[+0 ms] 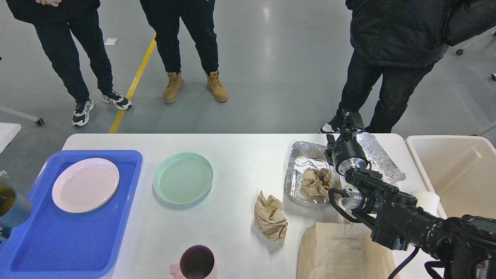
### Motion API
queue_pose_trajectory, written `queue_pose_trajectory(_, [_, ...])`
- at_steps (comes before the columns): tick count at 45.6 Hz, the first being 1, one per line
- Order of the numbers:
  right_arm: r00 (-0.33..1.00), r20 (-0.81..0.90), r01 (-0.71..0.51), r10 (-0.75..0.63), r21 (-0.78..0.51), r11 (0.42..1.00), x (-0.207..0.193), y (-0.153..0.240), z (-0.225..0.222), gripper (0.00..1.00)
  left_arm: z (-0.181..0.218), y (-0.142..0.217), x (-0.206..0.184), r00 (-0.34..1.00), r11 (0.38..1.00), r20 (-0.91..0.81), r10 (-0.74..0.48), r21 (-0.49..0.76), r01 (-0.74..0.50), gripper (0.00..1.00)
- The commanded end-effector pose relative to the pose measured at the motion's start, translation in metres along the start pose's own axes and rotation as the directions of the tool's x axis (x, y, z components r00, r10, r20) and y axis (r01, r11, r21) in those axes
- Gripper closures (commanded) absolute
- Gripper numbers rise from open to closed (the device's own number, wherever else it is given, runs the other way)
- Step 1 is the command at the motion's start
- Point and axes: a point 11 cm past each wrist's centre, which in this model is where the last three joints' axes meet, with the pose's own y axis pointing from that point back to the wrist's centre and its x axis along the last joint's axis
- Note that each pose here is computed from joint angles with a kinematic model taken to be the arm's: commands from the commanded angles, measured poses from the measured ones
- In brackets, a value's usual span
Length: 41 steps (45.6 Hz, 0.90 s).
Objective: Tidy desktop
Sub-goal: 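Lift the olive-green mug and set it in the blue tray's near corner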
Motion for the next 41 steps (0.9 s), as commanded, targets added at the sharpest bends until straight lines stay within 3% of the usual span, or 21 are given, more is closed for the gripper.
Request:
queue_pose_trajectory(1, [1.000,0.000,0.000,0.000,0.000,1.000,0.000,0.000,0.000,0.00,-0.020,-0.007,0.002,0.999,0.999,-0.034,0.008,0.033,-0.007,1.00])
queue_pose_trajectory(15, [1.000,0.000,0.000,0.000,0.000,1.000,0.000,0.000,0.000,0.00,-0.015,-0.015,0.000,1.000,1.000,-0.030,-0.001,0.027,0.002,1.00])
queue_pose_trajectory(41, [1.000,0.000,0.000,0.000,0.000,1.000,0.000,0.000,0.000,0.00,0.019,-0.070,-0.031,0.991,0.991,0.076,-0.112,0.081,0.106,1.00])
